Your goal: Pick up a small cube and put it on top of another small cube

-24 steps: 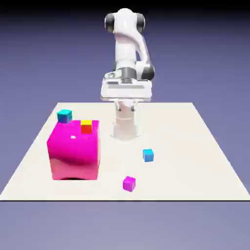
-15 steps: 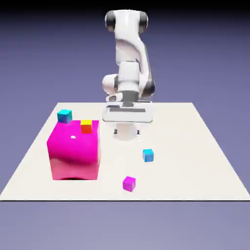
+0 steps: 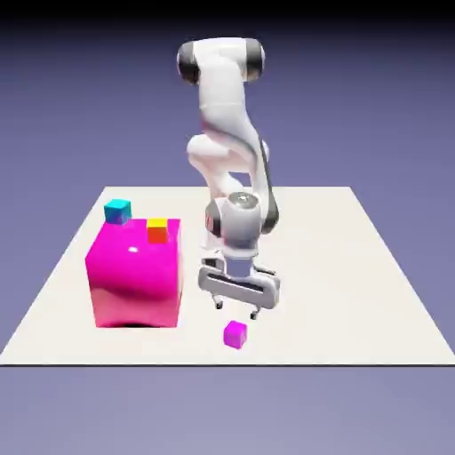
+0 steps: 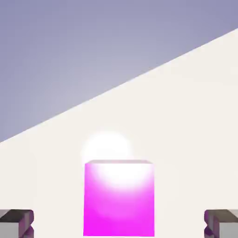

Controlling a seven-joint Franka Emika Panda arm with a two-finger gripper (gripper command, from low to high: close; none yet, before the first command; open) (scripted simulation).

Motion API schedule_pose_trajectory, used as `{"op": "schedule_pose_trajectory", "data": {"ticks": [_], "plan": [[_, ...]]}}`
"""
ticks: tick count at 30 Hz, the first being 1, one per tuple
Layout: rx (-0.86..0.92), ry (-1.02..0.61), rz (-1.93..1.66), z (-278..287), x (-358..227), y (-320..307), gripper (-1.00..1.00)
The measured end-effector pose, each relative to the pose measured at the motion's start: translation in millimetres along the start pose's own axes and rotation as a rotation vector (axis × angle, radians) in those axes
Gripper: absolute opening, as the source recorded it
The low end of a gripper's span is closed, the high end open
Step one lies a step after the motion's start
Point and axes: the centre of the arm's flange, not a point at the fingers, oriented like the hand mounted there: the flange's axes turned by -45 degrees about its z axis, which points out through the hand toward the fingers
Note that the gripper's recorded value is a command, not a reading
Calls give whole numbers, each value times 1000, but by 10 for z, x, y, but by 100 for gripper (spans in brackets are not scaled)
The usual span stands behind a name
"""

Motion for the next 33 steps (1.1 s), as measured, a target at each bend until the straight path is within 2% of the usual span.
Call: {"op": "schedule_pose_trajectory", "data": {"ticks": [5,6,8,14,22,33], "plan": [[-2,0,-1,586,-28,8,0],[-2,0,-1,589,-28,9,-100],[-2,0,-1,589,-28,8,-100],[-1,0,-2,-107,-7,6,-100],[4,-47,306,-693,-1000,-472,-100],[-80,-25,793,-894,-2165,-199,-100]]}}
